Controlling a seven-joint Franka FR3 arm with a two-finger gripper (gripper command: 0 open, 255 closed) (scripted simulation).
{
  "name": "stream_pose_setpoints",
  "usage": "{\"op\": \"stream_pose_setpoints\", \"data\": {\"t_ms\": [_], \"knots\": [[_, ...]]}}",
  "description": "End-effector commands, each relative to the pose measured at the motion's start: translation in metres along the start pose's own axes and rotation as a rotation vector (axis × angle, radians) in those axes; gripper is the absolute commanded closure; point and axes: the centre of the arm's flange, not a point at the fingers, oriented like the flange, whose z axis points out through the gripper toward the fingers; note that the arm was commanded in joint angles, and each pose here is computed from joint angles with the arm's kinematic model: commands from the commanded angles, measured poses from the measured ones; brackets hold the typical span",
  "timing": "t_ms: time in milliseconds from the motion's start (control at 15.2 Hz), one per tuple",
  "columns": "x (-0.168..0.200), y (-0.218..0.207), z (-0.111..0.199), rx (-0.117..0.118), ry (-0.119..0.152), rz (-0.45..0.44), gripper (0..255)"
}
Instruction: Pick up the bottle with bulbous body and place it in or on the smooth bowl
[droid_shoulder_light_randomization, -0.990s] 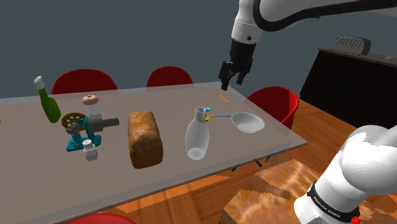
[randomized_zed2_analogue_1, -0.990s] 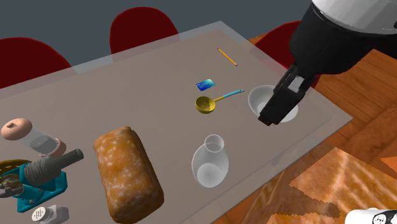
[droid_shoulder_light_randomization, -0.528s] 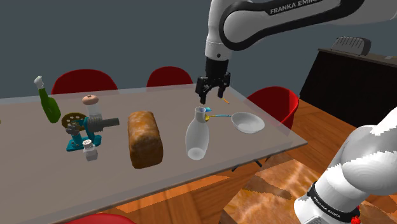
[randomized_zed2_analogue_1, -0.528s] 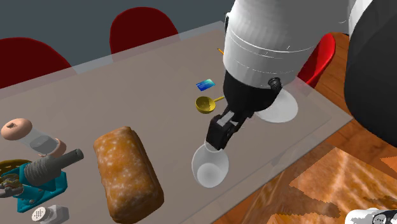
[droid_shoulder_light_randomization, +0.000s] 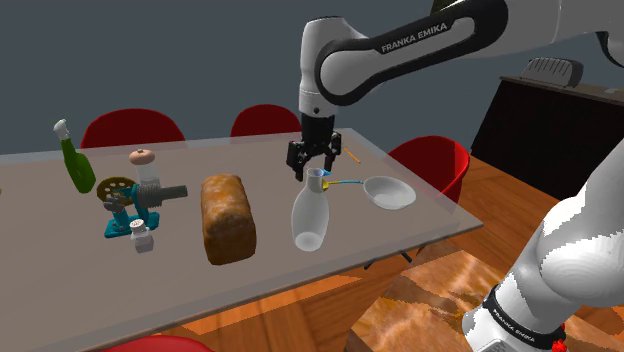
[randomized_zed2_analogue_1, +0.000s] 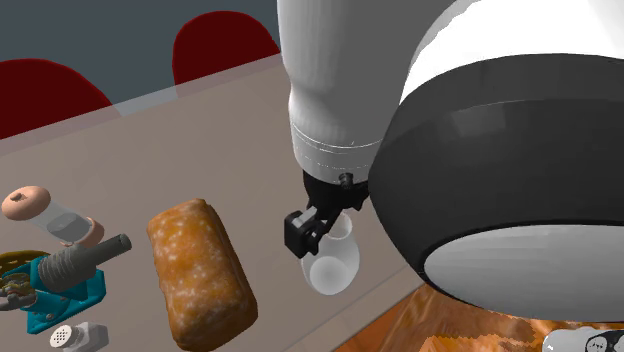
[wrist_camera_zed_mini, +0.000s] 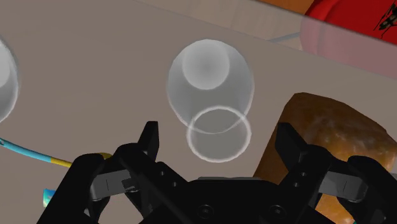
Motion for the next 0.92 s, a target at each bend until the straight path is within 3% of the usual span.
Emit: {"op": "stream_pose_setpoints", "data": {"t_ms": [0, 132, 660, 726, 858], "knots": [[0.000, 0.000, 0.011, 0.000, 0.000, 0.001, 0], [0.000, 0.000, 0.024, 0.000, 0.000, 0.001, 0], [0.000, 0.000, 0.024, 0.000, 0.000, 0.001, 0], [0.000, 0.000, 0.024, 0.000, 0.000, 0.001, 255], [0.000, 0.000, 0.024, 0.000, 0.000, 0.001, 255]]}}
